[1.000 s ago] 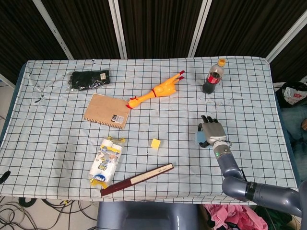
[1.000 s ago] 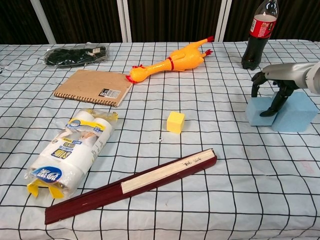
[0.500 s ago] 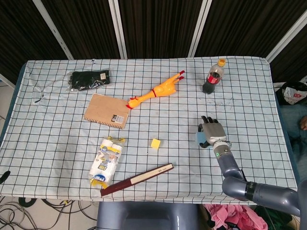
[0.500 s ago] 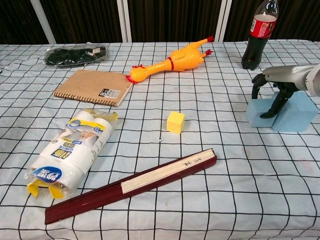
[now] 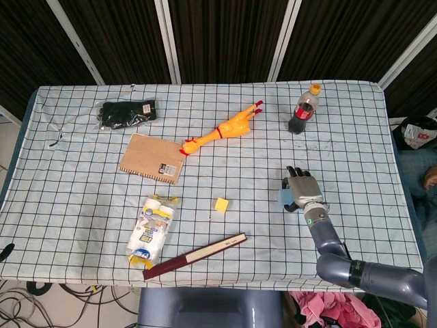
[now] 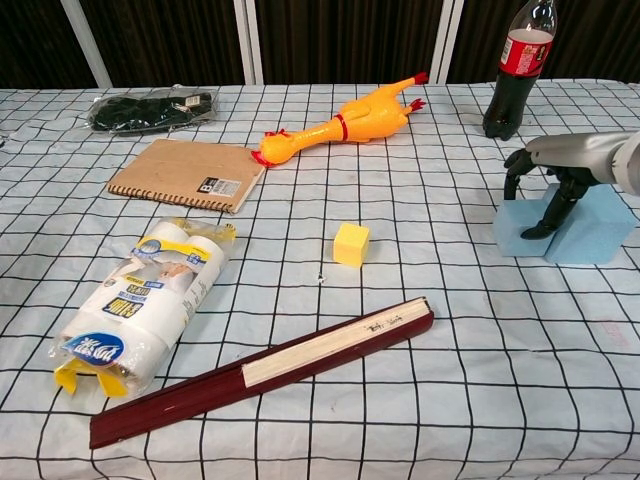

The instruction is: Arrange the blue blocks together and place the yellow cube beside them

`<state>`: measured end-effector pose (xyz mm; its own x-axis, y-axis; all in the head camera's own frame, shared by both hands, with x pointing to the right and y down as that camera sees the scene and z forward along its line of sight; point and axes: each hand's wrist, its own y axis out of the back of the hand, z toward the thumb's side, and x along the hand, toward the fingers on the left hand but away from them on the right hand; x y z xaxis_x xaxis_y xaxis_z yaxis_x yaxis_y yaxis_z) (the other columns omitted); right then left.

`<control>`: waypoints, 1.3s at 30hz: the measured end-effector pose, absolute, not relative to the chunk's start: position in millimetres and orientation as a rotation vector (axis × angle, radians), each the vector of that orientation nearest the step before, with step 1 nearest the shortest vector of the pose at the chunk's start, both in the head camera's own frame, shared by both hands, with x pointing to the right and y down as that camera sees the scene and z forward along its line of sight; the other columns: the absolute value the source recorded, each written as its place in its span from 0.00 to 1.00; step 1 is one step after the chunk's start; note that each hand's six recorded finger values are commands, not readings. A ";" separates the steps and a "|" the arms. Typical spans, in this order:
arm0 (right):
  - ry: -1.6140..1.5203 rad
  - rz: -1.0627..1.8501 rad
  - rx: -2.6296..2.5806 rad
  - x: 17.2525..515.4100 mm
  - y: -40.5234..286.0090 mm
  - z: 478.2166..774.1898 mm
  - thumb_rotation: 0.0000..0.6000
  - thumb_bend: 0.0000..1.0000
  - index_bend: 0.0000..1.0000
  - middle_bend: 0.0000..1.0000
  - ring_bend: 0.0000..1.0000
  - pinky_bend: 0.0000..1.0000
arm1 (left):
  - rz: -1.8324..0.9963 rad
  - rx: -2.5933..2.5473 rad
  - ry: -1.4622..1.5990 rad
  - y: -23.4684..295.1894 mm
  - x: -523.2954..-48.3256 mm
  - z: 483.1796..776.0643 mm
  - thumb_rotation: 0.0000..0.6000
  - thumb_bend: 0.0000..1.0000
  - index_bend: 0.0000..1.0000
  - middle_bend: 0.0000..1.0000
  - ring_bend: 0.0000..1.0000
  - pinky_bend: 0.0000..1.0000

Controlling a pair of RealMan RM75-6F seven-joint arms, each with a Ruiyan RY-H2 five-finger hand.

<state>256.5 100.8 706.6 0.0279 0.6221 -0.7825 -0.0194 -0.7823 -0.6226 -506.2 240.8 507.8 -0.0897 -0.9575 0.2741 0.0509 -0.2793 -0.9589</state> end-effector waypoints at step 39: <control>-0.552 1.829 -1.816 259.1 105.2 705.7 1.00 0.28 0.32 0.00 0.00 0.09 | -1.510 -1.317 1.073 240.7 -506.8 508.2 1.00 0.04 0.19 0.06 0.00 0.00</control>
<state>259.1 105.2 705.7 0.0147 0.6067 -0.7948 -0.0659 -0.7925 -0.6063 -506.8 240.7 508.2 -0.0932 -0.9575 0.2731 0.0572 -0.2790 -0.9586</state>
